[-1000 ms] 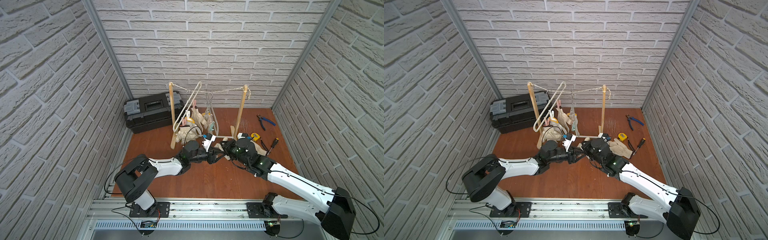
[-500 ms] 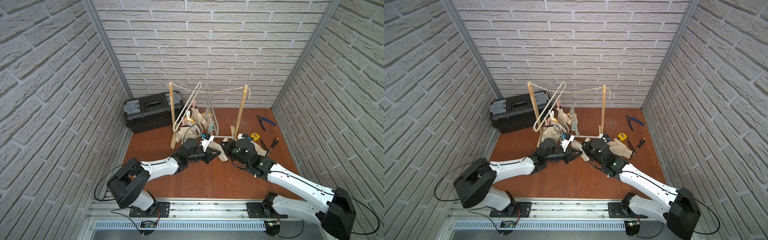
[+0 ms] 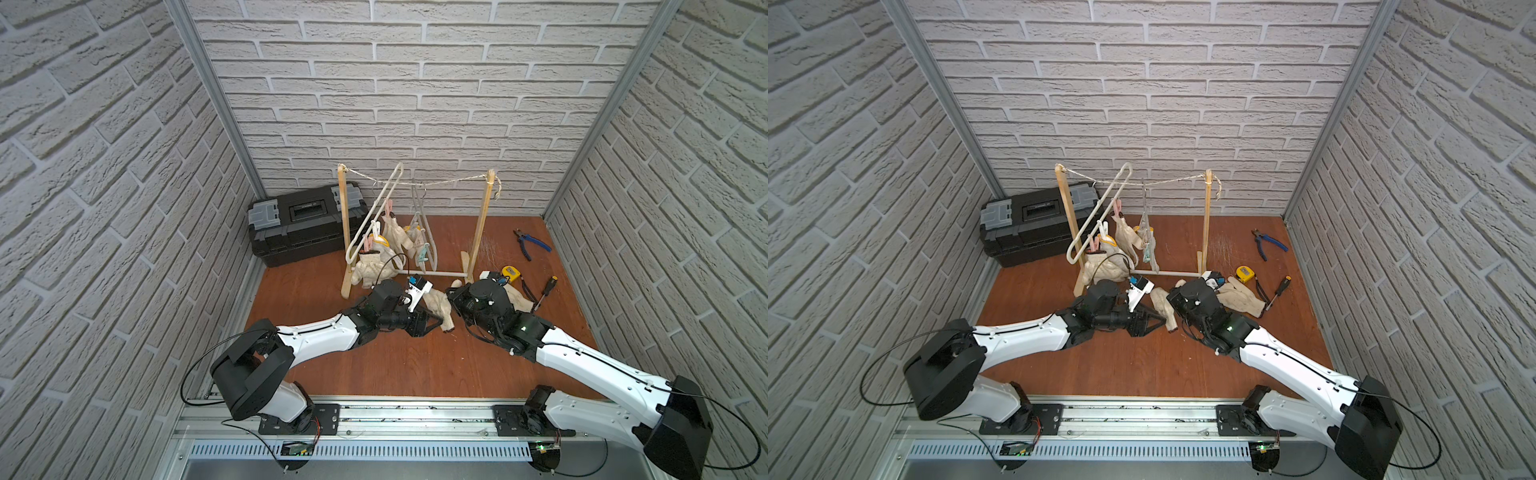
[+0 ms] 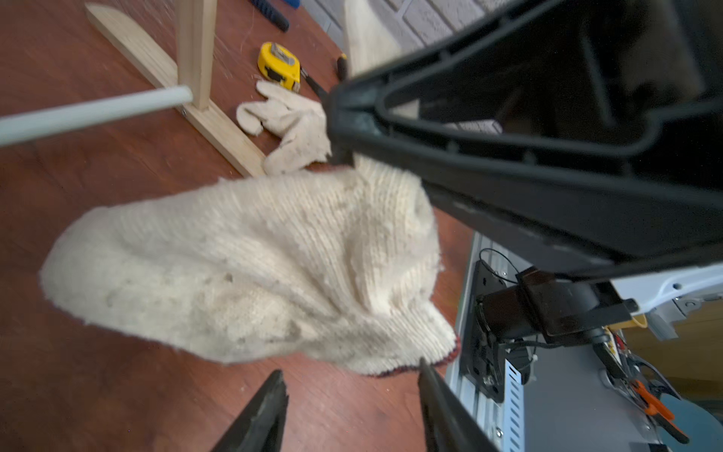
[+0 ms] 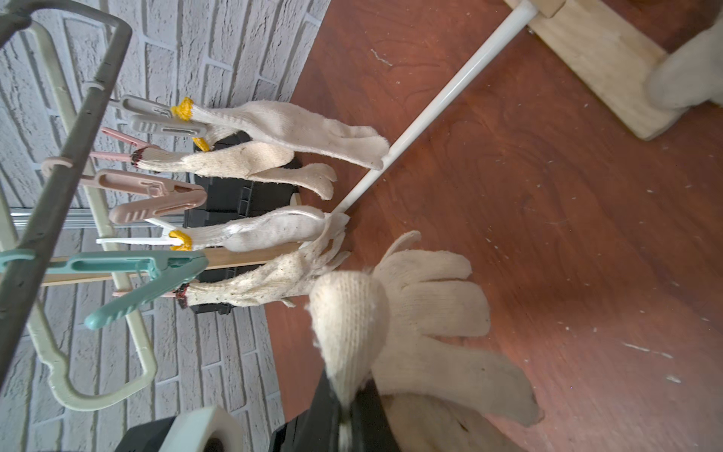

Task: Clip the gloves onto a hanger to dry
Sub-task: Pick up the glove from the center of the board.

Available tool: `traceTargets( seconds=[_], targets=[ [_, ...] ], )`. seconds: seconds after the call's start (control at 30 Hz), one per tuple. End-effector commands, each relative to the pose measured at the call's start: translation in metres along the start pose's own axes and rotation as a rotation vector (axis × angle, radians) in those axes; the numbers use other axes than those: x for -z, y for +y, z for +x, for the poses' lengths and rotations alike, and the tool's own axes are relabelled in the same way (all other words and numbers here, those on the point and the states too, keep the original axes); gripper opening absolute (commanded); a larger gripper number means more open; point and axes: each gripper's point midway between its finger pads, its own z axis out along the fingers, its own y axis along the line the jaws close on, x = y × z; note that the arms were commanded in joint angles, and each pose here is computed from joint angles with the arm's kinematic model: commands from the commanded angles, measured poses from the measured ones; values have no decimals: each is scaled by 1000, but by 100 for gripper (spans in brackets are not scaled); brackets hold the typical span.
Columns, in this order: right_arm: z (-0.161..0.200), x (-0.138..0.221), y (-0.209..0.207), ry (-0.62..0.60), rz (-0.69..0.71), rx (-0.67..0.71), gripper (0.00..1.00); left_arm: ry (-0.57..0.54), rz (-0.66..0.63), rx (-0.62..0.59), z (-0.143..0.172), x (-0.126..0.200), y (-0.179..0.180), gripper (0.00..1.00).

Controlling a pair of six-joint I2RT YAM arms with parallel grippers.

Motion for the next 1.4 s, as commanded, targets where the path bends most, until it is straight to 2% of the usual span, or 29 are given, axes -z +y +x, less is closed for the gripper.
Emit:
traceTargets(
  seconds=[0.0, 0.07, 0.23, 0.4, 0.6, 0.7, 0.83, 0.93, 1.07, 1.2, 1.37],
  targets=[
    [-13, 11, -15, -96, 138, 116, 2, 8, -82, -30, 0, 6, 8, 61],
    [-12, 8, -30, -107, 207, 173, 5, 25, -122, -22, 6, 10, 15, 64],
    [10, -10, -73, -47, 286, 161, 15, 73, -194, -37, 17, 23, 26, 67],
    [-20, 7, -107, -174, 422, 260, 18, 97, -218, -33, 21, 32, 35, 68],
    [-14, 12, -151, -89, 561, 368, 40, 104, -219, -33, 20, 39, 40, 69],
    [-22, 26, -169, -80, 666, 423, 52, 104, -213, -29, 20, 39, 40, 70],
    [-26, 39, -163, -40, 652, 482, 61, 111, -202, -35, 19, 37, 40, 70],
    [0, 40, -157, 111, 584, 475, 62, 118, -202, -35, 20, 35, 42, 72],
    [39, 43, -173, 260, 604, 527, 63, 127, -196, -33, 20, 32, 45, 72],
    [56, 37, -185, 311, 653, 663, 63, 133, -190, -26, 24, 29, 46, 72],
    [68, 26, -200, 344, 682, 666, 60, 140, -191, -17, 29, 29, 48, 73]
  ],
)
